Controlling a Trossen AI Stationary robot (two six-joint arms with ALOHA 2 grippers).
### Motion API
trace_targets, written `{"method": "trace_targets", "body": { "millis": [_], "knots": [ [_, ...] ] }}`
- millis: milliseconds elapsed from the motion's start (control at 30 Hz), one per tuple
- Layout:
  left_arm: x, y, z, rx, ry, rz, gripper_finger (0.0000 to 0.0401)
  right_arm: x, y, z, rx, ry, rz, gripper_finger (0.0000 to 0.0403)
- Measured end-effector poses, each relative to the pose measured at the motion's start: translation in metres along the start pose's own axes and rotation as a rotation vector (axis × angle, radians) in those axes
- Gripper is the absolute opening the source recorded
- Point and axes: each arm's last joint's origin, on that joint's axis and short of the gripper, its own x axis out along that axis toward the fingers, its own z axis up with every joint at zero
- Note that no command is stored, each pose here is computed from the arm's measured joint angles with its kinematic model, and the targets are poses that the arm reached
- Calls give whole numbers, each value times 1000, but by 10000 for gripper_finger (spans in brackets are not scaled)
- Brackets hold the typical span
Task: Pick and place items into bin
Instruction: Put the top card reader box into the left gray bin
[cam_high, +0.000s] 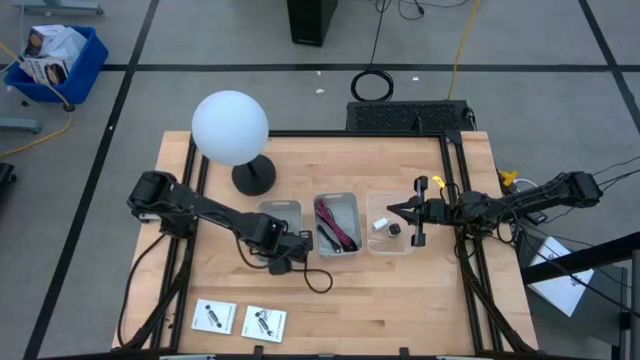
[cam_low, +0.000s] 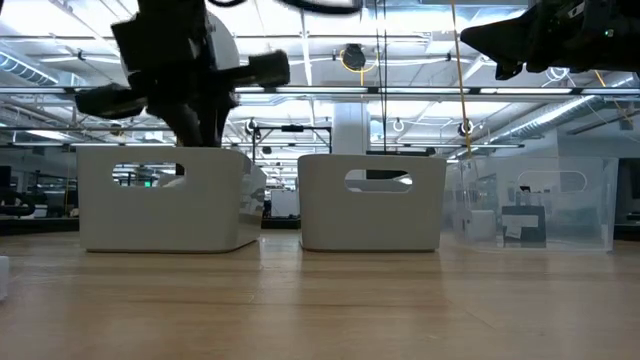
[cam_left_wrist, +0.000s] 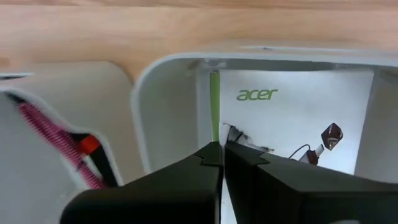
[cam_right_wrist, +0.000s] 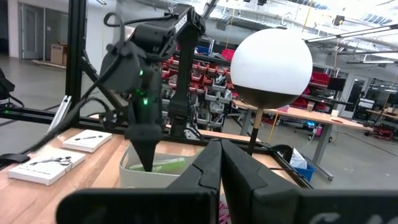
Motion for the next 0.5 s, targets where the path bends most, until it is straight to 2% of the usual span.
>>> {"method": "trace_targets", "body": {
  "millis": [267,500],
  "knots": [
    [9,0,0,42,26,-31,7,0,0,0,-8,0,0,4],
    [9,0,0,-8,37,-23,71,0,0,0,-20,1,0,4]
  ]
}}
